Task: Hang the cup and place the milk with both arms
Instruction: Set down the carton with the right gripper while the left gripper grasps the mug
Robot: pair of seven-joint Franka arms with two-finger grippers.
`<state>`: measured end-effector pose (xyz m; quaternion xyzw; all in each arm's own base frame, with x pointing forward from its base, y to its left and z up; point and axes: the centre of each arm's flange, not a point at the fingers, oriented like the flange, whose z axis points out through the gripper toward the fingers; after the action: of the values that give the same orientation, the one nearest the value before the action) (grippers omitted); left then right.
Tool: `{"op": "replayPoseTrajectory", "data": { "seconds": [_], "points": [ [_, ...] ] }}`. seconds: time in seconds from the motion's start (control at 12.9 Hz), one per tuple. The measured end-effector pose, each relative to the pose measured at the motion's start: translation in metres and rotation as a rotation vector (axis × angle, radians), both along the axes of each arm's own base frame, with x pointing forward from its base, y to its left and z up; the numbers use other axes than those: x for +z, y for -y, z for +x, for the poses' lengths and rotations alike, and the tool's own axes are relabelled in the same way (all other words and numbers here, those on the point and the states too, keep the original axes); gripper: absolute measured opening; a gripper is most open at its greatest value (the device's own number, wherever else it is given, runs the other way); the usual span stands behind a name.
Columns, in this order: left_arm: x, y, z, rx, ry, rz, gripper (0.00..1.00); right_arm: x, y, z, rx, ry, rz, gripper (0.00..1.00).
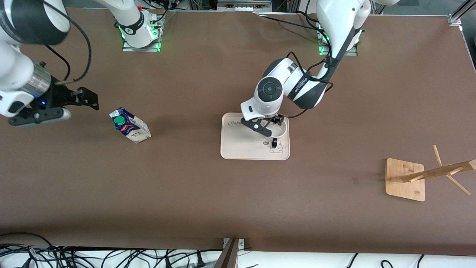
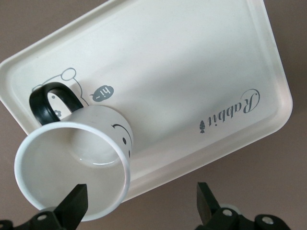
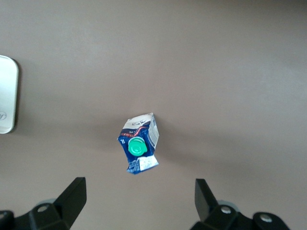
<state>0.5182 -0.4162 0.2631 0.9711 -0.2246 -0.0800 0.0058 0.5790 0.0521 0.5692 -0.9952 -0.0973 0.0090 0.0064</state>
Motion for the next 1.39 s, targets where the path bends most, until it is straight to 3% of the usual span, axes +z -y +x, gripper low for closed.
{"op": "replayPoseTrajectory", "data": {
  "seconds": [0.15, 0.62, 0.7, 0.77, 1.24, 1.32, 1.39],
  "points": [
    [-0.007, -0.002, 0.000, 0.002, 0.014, -0.007, 1.00, 0.016, 0.004, -0.009, -0.002, 0.014, 0.007, 1.00],
    [-0.026, -0.006, -0.004, -0.023, 0.023, 0.021, 1.00, 0.012, -0.002, -0.005, 0.012, 0.020, -0.039, 1.00],
    [-0.029, -0.007, -0.004, -0.028, 0.022, 0.027, 0.93, 0.012, -0.002, -0.005, 0.013, 0.020, -0.041, 1.00],
    [-0.033, -0.008, -0.005, -0.031, 0.019, 0.033, 0.78, 0.012, -0.002, -0.005, 0.014, 0.020, -0.042, 1.00],
    [-0.048, -0.014, 0.000, -0.011, 0.015, 0.044, 0.12, 0.013, -0.001, -0.005, 0.012, 0.020, -0.038, 1.00],
    [-0.045, -0.014, 0.002, -0.003, 0.021, 0.041, 0.04, 0.013, -0.001, -0.004, 0.013, 0.020, -0.035, 1.00],
    [-0.040, -0.013, 0.005, 0.002, 0.031, 0.034, 0.05, 0.013, -0.001, -0.004, 0.013, 0.020, -0.032, 1.00]
  ]
}}
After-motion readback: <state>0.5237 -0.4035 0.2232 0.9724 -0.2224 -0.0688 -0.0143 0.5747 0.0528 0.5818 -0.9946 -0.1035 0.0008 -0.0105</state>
